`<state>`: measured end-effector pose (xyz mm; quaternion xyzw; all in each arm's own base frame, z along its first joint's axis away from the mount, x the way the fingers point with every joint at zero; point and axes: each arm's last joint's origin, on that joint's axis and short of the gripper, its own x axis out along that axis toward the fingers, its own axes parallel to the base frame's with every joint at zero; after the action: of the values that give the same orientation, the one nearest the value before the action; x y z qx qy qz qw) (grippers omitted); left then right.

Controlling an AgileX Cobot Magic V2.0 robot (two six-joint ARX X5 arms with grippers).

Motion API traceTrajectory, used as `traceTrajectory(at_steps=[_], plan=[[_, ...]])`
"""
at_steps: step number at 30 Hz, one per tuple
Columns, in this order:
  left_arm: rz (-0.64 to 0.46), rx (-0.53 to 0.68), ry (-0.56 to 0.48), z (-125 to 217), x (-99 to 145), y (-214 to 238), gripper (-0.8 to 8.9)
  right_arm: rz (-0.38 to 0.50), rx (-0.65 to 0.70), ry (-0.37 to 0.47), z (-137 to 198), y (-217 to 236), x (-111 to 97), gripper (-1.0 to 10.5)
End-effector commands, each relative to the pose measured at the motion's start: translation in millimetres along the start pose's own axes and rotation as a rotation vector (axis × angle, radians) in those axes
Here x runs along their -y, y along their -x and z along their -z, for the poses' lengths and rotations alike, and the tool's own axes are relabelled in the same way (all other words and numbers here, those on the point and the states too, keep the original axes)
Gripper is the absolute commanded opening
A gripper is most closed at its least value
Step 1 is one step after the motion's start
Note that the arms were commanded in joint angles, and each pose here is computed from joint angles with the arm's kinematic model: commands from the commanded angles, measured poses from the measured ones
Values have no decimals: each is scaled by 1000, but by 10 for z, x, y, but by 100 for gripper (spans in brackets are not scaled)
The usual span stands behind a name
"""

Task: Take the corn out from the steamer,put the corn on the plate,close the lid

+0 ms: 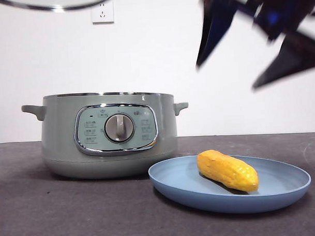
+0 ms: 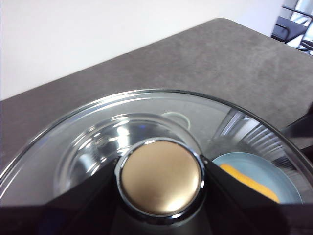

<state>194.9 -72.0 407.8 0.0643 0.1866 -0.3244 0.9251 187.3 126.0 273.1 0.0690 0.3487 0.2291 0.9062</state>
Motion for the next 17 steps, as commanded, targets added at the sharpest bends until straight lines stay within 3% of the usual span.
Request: traceTrajectory(at_steps=[1, 8, 17], plan=[[22, 25, -24, 32, -44, -165, -8, -30, 104, 20, -20, 307, -16, 567], [-9, 50, -35, 236, -175, -626, -8, -65, 269, 21, 46, 918, 1, 567], [1, 56, -48, 325, -267, -1195, -8, -59, 245, 7, 218, 1171, 57, 567]])
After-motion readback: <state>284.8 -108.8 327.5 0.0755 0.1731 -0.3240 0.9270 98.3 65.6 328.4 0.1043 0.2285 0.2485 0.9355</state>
